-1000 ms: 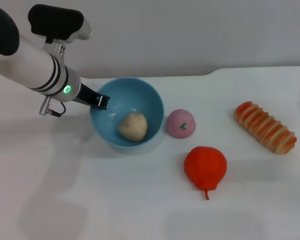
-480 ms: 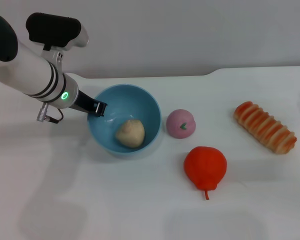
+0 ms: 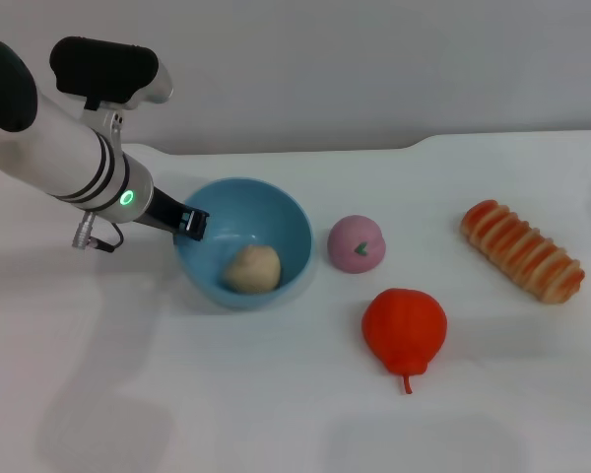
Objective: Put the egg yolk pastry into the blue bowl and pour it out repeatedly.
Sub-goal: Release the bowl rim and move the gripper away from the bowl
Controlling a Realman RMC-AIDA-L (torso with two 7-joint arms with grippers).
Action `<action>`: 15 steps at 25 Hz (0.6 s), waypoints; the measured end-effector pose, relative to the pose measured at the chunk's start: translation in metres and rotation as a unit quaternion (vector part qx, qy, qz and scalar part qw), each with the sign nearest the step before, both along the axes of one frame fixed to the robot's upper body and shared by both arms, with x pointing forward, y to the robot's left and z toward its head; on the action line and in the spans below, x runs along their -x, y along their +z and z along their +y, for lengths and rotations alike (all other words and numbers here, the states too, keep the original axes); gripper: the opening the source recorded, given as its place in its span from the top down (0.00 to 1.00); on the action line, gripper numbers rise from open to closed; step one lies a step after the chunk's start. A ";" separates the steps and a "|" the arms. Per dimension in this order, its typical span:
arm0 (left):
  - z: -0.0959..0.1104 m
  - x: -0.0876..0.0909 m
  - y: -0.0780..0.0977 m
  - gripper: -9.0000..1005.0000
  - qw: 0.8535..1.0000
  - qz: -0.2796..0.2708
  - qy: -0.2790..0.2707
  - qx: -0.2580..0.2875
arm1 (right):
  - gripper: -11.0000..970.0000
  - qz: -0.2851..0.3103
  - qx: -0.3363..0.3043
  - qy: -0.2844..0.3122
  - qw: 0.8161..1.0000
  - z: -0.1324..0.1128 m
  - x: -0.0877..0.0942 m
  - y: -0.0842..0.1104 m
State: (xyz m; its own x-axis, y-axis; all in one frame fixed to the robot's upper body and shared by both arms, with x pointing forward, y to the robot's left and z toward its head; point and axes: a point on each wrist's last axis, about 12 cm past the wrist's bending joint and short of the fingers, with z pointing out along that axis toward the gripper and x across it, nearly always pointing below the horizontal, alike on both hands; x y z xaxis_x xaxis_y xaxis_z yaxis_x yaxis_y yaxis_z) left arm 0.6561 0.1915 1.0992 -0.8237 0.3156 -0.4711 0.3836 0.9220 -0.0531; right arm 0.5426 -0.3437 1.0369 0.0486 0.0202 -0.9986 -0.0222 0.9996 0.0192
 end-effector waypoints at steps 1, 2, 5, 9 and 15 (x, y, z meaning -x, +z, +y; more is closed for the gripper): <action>0.000 0.000 0.000 0.90 1.000 0.001 0.000 -0.001 | 0.47 0.000 0.000 0.000 1.000 0.000 0.000 0.000; 0.000 0.001 -0.001 0.87 1.000 0.002 0.000 -0.001 | 0.47 0.000 0.000 0.000 1.000 0.000 0.000 0.000; 0.001 0.001 -0.002 0.78 1.000 0.002 0.001 -0.001 | 0.47 0.000 0.000 0.000 1.000 0.000 0.000 0.000; 0.002 -0.001 -0.001 0.70 1.000 -0.006 0.004 0.001 | 0.47 0.000 0.000 0.001 1.000 0.000 0.000 0.000; 0.002 -0.004 0.001 0.66 1.000 -0.022 0.016 0.003 | 0.47 -0.001 0.001 0.002 1.000 0.001 -0.001 0.000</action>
